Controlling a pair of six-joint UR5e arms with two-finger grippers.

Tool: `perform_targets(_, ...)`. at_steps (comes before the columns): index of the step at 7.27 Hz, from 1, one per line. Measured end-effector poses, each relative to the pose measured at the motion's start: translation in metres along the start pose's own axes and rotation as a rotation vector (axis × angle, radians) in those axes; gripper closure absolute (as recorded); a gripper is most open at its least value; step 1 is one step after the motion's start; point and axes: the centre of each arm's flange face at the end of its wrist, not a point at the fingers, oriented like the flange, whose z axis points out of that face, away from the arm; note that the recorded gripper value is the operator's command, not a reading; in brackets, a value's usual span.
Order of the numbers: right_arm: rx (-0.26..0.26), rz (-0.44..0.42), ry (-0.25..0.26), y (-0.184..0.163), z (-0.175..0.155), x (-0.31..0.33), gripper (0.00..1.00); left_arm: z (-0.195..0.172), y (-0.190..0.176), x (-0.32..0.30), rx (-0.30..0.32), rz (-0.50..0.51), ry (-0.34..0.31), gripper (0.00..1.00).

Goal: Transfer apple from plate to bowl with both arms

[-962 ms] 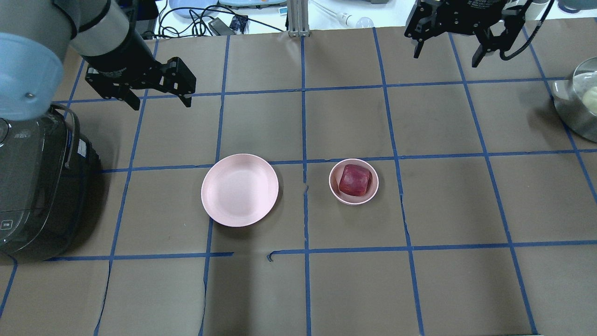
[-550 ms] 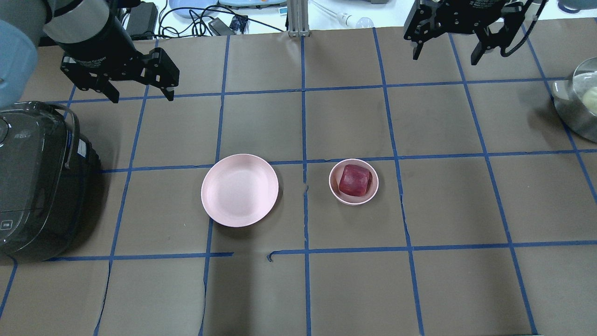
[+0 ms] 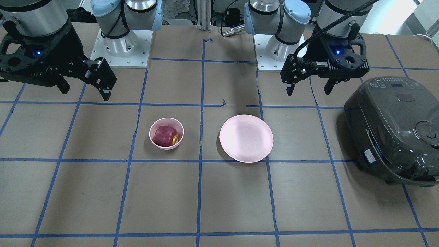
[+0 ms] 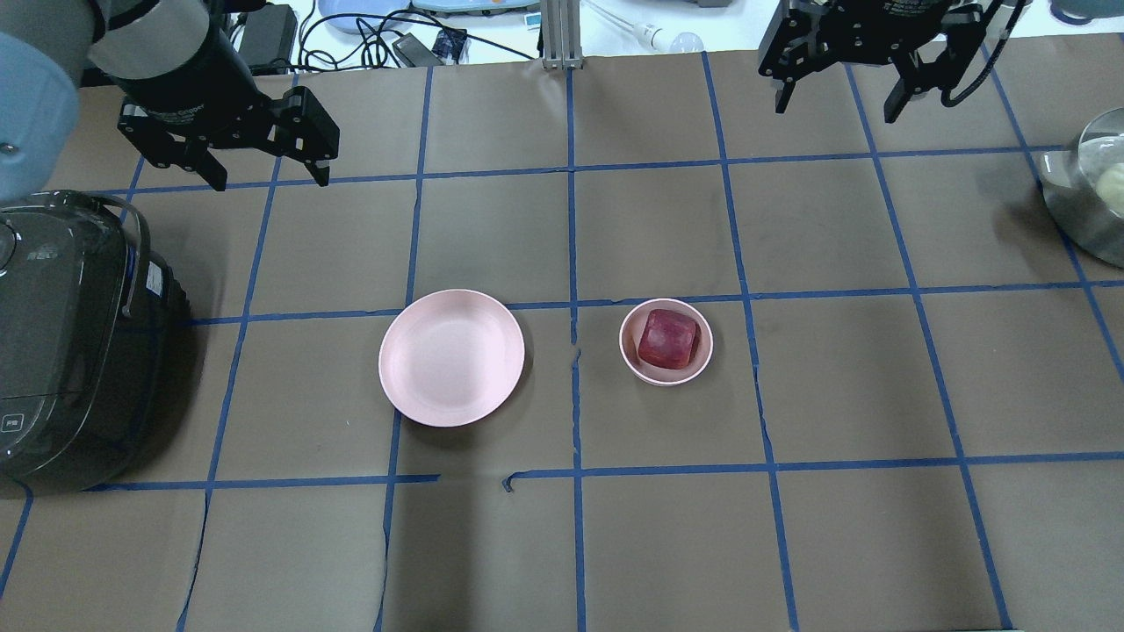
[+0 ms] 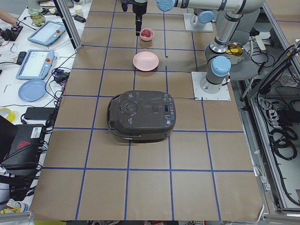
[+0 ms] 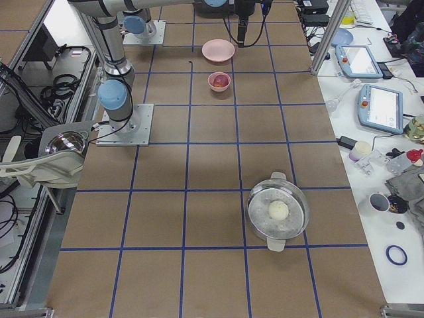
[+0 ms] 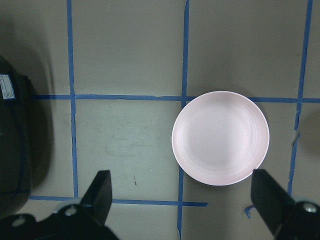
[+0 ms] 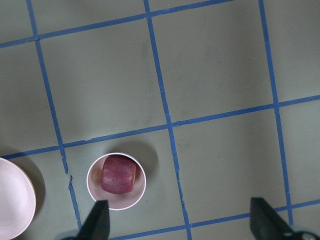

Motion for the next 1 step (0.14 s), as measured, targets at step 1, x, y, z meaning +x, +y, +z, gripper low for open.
perform_targets(1,0.000,0.002,0.000,0.0000,0.0001,0.0000,0.00,0.0016,-0.0006,0.0006,-0.004,0.003,0.003,0.00)
